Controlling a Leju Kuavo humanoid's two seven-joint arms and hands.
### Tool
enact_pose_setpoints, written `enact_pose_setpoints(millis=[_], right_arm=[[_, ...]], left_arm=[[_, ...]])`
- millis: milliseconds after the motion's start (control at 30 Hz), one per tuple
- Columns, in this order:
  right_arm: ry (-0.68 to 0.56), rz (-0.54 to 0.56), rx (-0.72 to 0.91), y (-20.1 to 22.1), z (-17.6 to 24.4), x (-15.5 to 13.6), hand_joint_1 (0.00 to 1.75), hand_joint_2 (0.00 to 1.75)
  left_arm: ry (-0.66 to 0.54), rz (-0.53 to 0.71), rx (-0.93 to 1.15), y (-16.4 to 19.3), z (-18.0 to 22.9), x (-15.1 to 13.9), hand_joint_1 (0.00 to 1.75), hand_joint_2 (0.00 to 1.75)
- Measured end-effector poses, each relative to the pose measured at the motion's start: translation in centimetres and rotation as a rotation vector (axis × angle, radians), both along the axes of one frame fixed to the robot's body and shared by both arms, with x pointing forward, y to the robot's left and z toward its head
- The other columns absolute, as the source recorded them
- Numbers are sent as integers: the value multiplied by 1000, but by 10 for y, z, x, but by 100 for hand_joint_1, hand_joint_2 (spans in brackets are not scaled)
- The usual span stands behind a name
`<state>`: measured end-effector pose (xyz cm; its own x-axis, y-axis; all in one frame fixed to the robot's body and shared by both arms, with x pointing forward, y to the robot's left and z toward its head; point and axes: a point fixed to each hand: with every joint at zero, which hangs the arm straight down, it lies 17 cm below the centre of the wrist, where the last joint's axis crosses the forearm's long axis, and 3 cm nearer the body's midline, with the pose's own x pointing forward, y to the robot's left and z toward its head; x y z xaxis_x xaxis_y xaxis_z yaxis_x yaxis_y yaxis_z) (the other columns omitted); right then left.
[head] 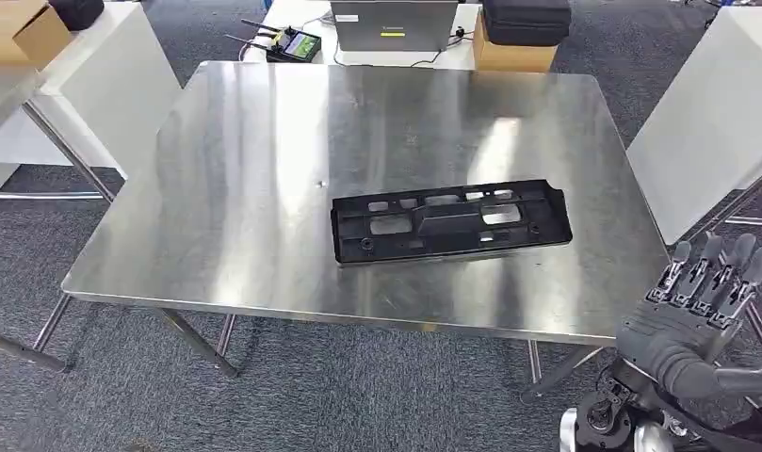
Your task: Take the parts from the cabinet and place them on the table.
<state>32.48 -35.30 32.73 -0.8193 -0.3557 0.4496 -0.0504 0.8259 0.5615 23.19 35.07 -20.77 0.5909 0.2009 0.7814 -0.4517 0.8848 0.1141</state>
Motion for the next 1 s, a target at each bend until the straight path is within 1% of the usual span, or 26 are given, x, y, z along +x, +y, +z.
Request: enact_pose_setpoints(millis=[367, 667, 1000], right_arm=[[18, -35, -26, 0, -6, -8, 0, 0], [43, -47, -53, 1, -10, -8, 0, 0], [64, -48, -62, 8, -13, -4, 0, 0]], left_arm=[[-6, -3, -9, -3, 2, 7, 0, 0], [0, -5, -15, -9, 1, 9, 0, 0], [-1, 5, -22, -7, 0, 3, 0, 0]])
